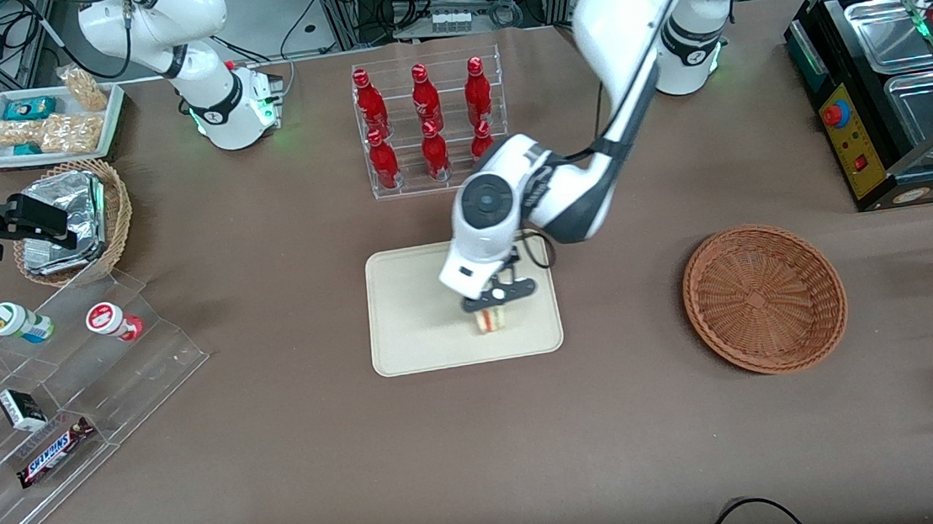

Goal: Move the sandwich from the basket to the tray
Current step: 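Carry the sandwich over the cream tray and lower it, then set the sandwich upright on the tray and open the left gripper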

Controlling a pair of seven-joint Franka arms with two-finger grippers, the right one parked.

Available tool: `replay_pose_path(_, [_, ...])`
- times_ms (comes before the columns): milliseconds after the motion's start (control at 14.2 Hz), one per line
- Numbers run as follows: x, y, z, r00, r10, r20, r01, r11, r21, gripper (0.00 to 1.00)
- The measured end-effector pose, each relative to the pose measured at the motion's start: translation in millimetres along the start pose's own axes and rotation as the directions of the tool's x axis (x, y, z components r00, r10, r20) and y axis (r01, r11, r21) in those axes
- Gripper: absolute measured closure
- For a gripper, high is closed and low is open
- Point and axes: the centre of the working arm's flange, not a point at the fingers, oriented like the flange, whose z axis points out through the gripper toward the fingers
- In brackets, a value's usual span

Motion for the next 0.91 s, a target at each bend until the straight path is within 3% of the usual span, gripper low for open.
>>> replay_pose_path(491, [-18, 29, 34, 1.0, 0.027, 0.007, -0.027, 1.0, 0.01, 0.86])
replay_pose_path(632, [-17, 28, 34, 1.0, 0.028, 0.003, -0.028, 1.0, 0.011, 0.74])
replay_pose_path(912, [-9, 30, 12, 0.999, 0.027, -0.023, -0.027, 1.0, -0.001, 0.34])
